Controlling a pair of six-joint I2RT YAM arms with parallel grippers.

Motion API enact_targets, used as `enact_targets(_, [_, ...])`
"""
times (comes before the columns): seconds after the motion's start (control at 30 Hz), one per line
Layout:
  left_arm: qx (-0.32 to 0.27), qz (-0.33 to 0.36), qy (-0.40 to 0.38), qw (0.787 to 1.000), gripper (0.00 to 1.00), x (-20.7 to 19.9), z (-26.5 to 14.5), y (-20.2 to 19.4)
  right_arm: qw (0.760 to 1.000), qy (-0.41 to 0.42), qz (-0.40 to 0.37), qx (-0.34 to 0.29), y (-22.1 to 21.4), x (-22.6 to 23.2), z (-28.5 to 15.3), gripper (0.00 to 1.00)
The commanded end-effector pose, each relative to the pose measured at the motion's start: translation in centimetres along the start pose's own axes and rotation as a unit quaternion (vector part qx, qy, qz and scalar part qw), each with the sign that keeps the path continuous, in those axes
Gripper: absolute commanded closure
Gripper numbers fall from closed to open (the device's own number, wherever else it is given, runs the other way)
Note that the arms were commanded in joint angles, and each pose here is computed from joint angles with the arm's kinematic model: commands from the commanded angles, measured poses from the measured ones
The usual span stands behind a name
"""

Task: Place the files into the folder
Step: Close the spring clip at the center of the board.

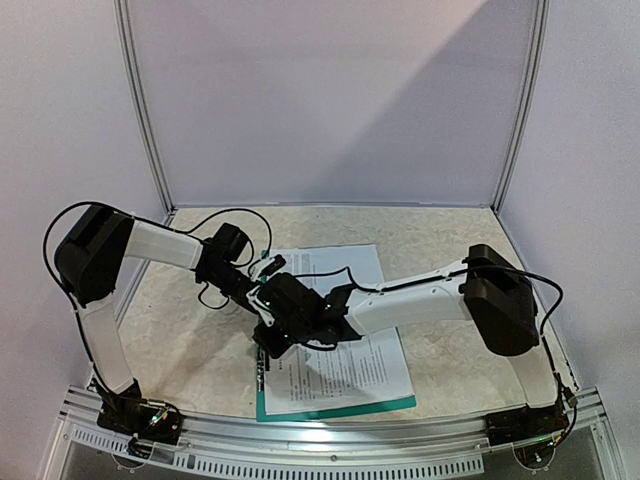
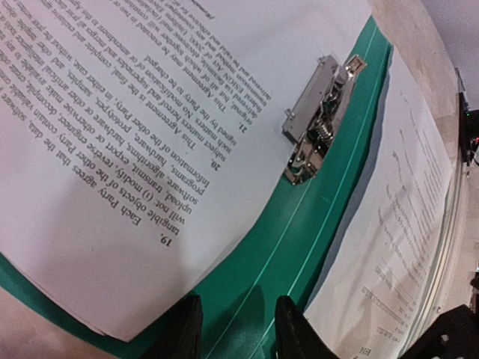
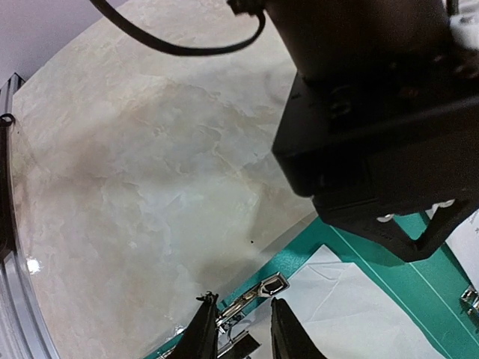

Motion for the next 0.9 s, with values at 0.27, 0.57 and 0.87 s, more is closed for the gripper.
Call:
enact_targets(0.27, [0.039, -0.018, 0.000, 0.999, 0.64, 0.5, 1.1, -1.6, 0.999, 0.015, -0.021, 0.048, -2.3, 0.3, 1.7, 0.80])
enact_targets(0.57, [0.039, -0.018, 0.000, 0.999, 0.64, 0.5, 1.1, -1.6, 0.997, 0.049, -0.053, 0.033, -2.2, 2.0, 0.0, 0.82])
enact_targets(0.87, [0.040, -0.019, 0.000, 0.999, 0.64, 0.5, 1.1, -1.6, 0.995, 0.052, -0.073, 0.032, -2.8, 3.1, -1.3, 0.80])
Point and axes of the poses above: each gripper's point midway between its finger pads, its own z axis out along the fingers, its own x axis along the line the jaws close on, y = z × x, the point moved 9 cm from there along -z, back along the fingers, and after that the axes turned 4 degrees about z, right-handed, at the moved point
